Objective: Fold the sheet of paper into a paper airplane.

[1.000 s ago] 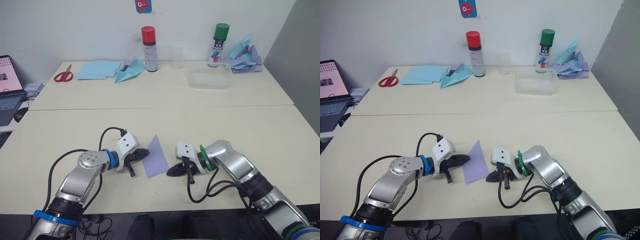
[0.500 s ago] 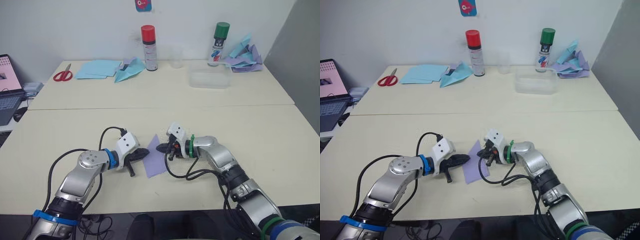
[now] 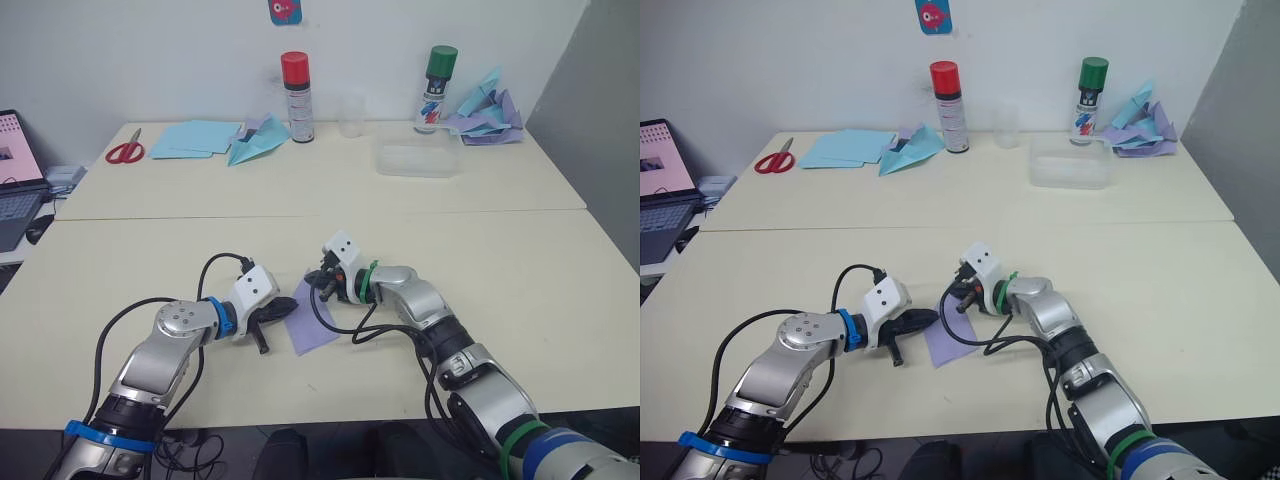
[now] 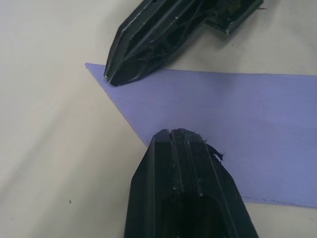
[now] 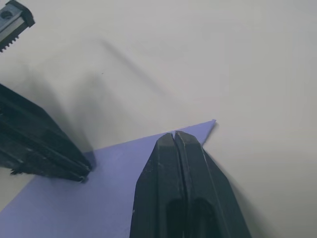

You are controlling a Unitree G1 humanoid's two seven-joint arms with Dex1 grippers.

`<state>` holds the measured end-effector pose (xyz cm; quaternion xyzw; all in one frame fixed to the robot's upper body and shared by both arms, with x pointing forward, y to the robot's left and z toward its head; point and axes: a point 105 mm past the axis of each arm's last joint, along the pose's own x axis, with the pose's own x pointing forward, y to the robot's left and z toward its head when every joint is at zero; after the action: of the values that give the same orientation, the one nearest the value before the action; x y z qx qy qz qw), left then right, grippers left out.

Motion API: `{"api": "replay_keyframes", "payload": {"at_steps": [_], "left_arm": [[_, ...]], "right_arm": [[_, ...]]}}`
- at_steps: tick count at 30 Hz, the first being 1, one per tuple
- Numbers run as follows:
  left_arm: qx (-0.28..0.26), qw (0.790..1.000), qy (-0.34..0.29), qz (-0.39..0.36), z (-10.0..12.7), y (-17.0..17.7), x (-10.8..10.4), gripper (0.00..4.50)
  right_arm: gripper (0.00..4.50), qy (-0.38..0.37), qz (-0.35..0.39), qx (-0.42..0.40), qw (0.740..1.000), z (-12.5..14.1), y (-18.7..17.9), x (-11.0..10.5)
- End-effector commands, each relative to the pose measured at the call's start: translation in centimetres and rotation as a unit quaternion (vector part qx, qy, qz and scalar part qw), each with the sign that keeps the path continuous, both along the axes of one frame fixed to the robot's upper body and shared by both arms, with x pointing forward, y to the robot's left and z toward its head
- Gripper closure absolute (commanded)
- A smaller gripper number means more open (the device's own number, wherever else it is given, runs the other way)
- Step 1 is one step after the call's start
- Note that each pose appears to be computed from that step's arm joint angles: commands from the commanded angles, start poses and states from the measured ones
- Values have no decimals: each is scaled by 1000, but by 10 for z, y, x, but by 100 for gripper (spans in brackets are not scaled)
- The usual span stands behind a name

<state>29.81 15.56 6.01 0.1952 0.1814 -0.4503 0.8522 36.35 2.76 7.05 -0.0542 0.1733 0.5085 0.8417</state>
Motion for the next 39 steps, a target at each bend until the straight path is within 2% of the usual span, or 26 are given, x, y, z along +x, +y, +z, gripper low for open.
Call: {"api": "replay_keyframes", "payload": {"at_steps": [1, 9, 13, 17, 21, 24, 28, 30, 35, 39], "left_arm": [[30, 996, 80, -4, -40, 2, -20, 450], [30, 996, 85, -3, -41, 2, -23, 450], [29, 996, 85, -3, -42, 2, -24, 450], [18, 996, 84, 6, -40, 1, -23, 450], [9, 996, 84, 11, -39, 0, -23, 450], [8, 996, 83, 11, -39, -1, -23, 450], [9, 996, 83, 12, -40, -1, -22, 450], [8, 996, 83, 13, -40, -1, -22, 450], [8, 996, 82, 12, -41, -2, -23, 450], [5, 997, 77, 12, -39, -4, -21, 450]], "right_arm": [[449, -5, -40, -24, 999, -5, -6, 13], [449, -21, -104, -43, 993, -10, -18, 30], [449, -54, -125, -30, 990, 1, -21, 38], [449, -51, -77, 38, 995, 37, -20, 26], [449, -6, -52, 52, 997, 50, -38, 7], [390, 67, -17, 33, 997, 47, -60, -28], [255, 142, 12, -2, 990, 35, -70, -71], [181, 157, 10, -12, 987, 31, -68, -80], [6, 184, -2, -35, 982, 19, -54, -85], [6, 224, 5, -29, 974, 17, -42, -91]]}}
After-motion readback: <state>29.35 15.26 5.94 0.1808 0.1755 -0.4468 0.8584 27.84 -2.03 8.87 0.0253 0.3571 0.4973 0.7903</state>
